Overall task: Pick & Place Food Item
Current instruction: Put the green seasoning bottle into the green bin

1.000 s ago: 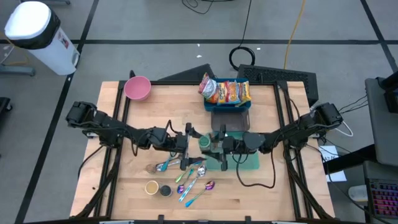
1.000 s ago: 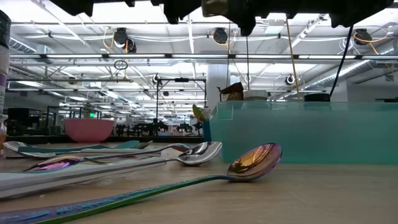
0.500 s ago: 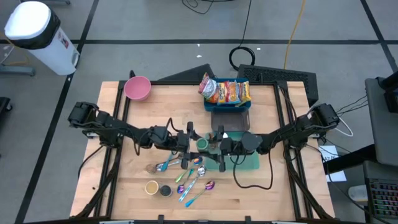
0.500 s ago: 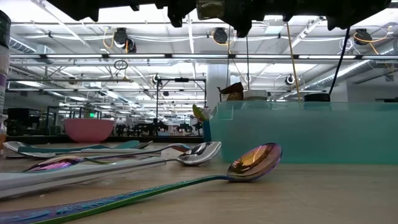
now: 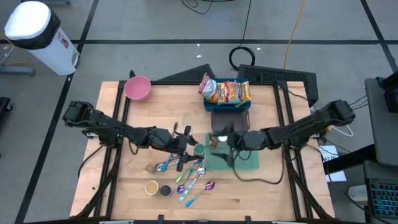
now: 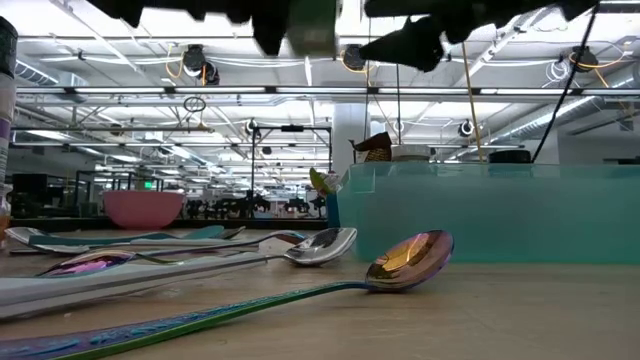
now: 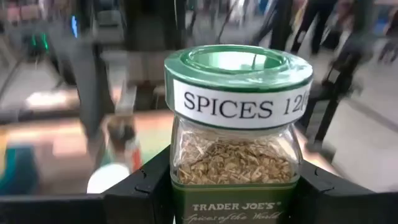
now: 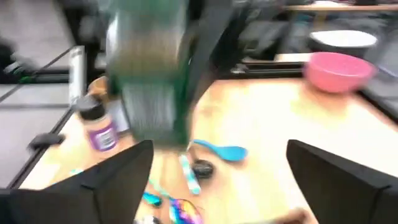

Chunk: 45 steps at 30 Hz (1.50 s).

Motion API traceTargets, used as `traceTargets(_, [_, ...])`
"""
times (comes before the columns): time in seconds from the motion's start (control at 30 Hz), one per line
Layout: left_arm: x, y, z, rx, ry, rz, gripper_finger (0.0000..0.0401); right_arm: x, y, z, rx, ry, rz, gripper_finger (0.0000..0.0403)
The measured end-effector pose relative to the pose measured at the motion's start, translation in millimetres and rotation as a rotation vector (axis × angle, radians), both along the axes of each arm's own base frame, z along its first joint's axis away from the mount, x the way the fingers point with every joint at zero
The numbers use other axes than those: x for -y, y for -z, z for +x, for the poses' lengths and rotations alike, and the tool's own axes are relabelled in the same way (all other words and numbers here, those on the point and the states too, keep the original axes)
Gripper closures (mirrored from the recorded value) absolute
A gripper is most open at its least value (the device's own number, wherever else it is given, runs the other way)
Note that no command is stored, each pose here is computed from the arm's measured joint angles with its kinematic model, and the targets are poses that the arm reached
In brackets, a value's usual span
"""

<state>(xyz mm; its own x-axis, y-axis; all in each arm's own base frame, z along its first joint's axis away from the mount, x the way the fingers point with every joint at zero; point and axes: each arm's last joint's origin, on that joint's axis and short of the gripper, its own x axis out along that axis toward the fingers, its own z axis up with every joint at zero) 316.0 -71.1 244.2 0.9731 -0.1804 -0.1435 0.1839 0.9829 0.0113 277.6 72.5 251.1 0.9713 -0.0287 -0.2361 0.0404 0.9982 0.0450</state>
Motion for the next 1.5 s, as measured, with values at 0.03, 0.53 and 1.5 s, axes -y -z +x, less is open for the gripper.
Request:
traceTargets(0.03, [-0.2,4.6,0.4,-0.03,-0.01,0.0,0.0202,0.1,-4.2,-3.0,0.014,0.025,0.018,0.003])
traceTargets(0.53, [0.8,33.5,38.5,-0.085,-0.086,-0.01,0.0202,-12.1,9.2,17.9,0.139,0.047,-0.016,0.0024])
traceTargets(1.5, [2.2,32.4,46.8,-0.147,-0.088,0.017,0.0202,-16.4,11.2,9.2,0.046,-0.001,-0.031,0.0169])
